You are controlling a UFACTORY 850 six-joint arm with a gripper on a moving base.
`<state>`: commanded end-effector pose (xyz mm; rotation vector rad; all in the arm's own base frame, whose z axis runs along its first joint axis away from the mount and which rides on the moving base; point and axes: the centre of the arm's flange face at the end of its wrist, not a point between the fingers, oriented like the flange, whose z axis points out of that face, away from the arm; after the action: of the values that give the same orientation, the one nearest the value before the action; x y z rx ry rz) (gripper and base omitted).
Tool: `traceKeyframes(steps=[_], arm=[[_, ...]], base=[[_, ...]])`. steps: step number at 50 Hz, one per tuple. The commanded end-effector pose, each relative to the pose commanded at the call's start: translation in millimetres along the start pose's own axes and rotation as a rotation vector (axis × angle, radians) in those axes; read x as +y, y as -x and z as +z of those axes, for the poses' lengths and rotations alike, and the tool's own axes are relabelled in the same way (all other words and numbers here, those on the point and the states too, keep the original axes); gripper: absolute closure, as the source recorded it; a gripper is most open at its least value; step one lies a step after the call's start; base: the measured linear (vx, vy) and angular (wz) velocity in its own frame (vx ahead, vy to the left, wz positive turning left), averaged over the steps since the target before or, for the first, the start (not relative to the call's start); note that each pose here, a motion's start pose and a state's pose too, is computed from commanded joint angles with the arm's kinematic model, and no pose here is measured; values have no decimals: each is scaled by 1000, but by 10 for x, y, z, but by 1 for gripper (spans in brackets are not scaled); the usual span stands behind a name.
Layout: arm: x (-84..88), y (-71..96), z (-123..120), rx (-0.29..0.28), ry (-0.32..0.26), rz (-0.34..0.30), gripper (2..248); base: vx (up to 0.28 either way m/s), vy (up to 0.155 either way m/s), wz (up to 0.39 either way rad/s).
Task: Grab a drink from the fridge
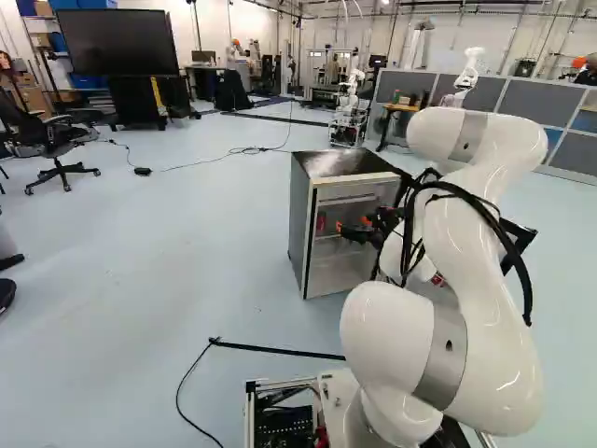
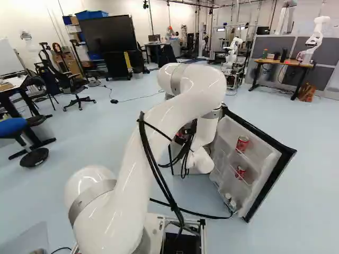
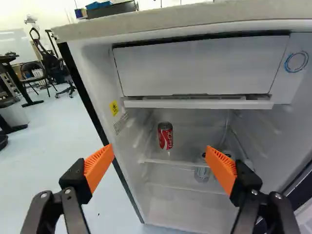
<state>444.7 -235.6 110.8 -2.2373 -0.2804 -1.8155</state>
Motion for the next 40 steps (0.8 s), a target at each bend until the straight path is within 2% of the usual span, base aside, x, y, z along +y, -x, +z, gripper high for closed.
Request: traceKeyframes(steps=[40], arm=[[295, 540, 626, 23, -42, -43, 3]], base=[[0, 0, 0]])
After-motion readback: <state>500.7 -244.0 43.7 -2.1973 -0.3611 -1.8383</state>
